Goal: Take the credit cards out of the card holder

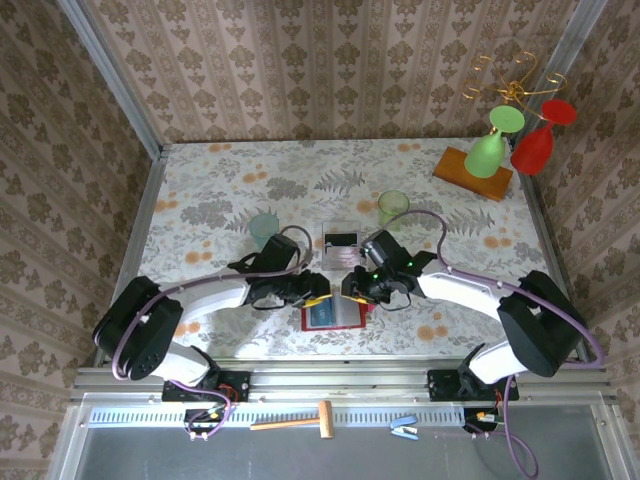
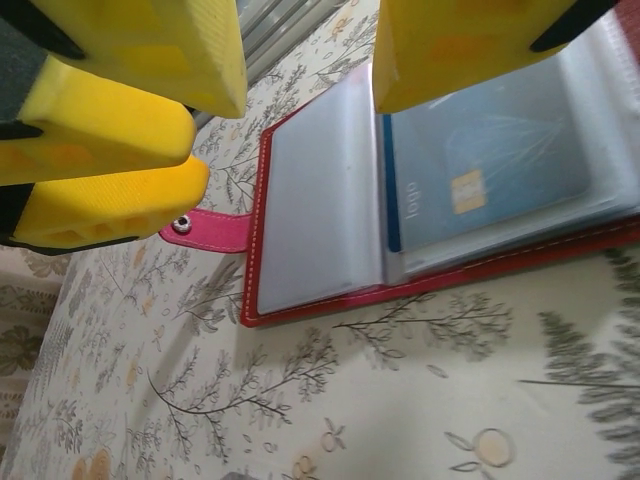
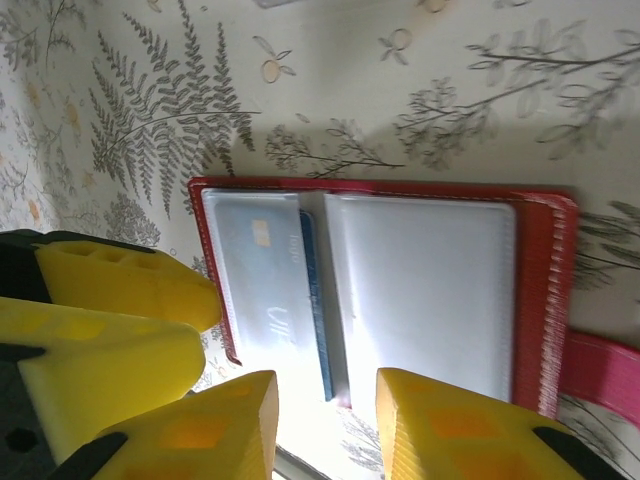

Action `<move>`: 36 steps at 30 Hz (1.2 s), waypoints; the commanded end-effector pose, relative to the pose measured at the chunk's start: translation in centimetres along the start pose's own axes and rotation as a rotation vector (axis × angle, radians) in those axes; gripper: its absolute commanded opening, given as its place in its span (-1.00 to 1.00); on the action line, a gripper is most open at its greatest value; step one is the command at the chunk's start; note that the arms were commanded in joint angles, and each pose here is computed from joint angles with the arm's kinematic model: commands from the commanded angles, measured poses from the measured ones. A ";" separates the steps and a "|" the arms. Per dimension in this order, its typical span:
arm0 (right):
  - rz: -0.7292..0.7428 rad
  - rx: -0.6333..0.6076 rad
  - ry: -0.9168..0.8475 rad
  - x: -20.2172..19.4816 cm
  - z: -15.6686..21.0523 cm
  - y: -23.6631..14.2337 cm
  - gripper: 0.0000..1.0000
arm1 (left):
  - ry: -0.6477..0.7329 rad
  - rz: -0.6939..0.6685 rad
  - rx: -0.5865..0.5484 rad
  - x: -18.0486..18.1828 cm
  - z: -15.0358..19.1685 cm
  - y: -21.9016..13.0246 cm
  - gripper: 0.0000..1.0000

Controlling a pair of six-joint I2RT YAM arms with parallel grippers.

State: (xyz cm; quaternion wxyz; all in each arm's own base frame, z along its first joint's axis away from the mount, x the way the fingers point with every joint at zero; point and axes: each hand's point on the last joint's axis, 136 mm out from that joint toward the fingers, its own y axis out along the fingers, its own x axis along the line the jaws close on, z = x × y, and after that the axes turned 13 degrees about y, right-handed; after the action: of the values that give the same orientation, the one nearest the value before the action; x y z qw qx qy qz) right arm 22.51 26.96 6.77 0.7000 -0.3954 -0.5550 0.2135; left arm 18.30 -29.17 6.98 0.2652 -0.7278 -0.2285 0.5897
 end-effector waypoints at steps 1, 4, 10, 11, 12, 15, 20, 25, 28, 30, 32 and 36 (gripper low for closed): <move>-0.006 0.017 -0.003 1.4 0.2 0.8 -0.34 | 0.009 0.003 -0.023 0.5 0.2 -0.8 -0.27; 0.001 0.035 -0.011 1.8 0.5 1.7 -0.35 | -0.002 -0.006 -0.031 1.4 0.7 -1.1 -0.31; 0.009 0.073 -0.016 2.1 1.1 3.3 -0.41 | -0.024 -0.004 -0.023 2.5 1.4 -0.6 -0.44; 0.011 0.081 -0.016 2.0 1.2 3.5 -0.41 | -0.028 -0.003 -0.021 2.6 1.6 -0.5 -0.47; 0.011 0.085 -0.016 2.0 1.3 3.6 -0.42 | -0.031 -0.001 -0.023 2.7 1.6 -0.4 -0.49; 0.015 0.103 -0.018 2.0 1.6 4.0 -0.44 | -0.037 -0.004 -0.023 3.0 1.8 -0.4 -0.57; 0.023 0.125 -0.023 1.8 2.0 4.5 -0.47 | -0.032 -0.027 -0.018 3.4 2.0 -0.5 -0.63; 0.028 0.140 -0.022 1.8 2.3 5.0 -0.48 | -0.033 -0.043 -0.007 3.8 2.3 -0.5 -0.63; 0.030 0.147 -0.024 1.7 2.5 5.2 -0.48 | -0.029 -0.062 -0.001 4.1 2.5 -0.5 -0.64; 0.033 0.149 -0.025 1.7 2.6 5.2 -0.48 | -0.026 -0.078 0.002 4.4 2.6 -0.6 -0.63; 0.036 0.151 -0.023 1.5 2.6 5.3 -0.48 | -0.025 -0.087 0.006 4.6 2.7 -0.6 -0.63; 0.039 0.152 -0.026 1.4 2.6 5.4 -0.48 | -0.026 -0.094 0.008 4.8 2.9 -0.7 -0.63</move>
State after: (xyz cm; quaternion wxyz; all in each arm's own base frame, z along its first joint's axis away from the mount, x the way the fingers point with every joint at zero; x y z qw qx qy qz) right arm 21.13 31.39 3.34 0.7146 -0.3571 -0.5363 0.2725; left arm 16.58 -25.90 3.83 0.2816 -0.7093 -0.2559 0.5933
